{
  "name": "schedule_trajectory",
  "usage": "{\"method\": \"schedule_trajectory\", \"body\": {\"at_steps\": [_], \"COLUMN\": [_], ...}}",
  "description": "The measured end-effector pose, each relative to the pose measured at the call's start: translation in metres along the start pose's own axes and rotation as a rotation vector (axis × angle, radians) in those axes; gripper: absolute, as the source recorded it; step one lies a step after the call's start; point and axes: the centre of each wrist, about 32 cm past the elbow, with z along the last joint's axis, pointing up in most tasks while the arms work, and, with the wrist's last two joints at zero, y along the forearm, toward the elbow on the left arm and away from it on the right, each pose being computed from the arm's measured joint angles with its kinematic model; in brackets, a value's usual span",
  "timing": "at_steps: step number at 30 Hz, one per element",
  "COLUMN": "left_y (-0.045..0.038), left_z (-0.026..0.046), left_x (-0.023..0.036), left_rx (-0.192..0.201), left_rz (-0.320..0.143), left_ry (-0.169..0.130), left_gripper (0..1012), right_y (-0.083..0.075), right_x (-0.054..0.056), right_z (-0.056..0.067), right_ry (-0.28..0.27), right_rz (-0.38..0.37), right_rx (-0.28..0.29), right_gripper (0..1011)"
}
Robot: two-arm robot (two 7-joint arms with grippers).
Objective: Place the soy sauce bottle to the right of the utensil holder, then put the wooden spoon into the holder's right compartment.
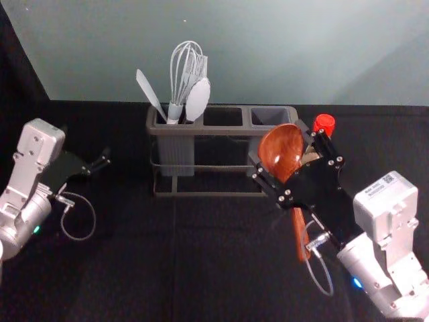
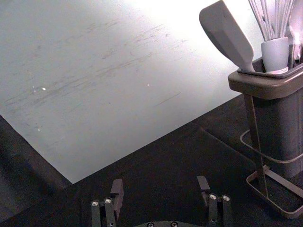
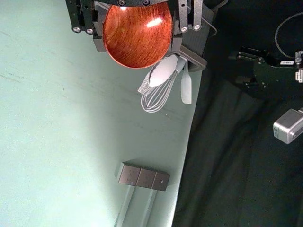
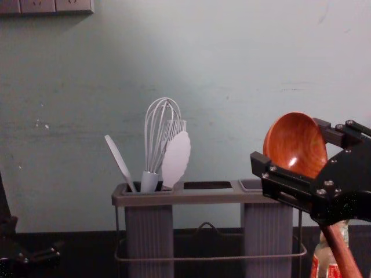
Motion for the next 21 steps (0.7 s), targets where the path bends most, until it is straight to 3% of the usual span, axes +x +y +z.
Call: {"method": "schedule_trajectory", "body": {"at_steps": [21], "left_y": [0.0000], "left_z": [0.0000], "left_x": [0.0000], "left_rx": [0.000], "left_rz": [0.000], "left_ry": [0.000], "left_gripper": [1011], "right_y": [0.0003], "right_x": [0.0005], "right_z": [0.0002], "right_ry": [-0.001], "right_rz": [0.003], "right_rx": [0.001], "right_gripper": [838]}}
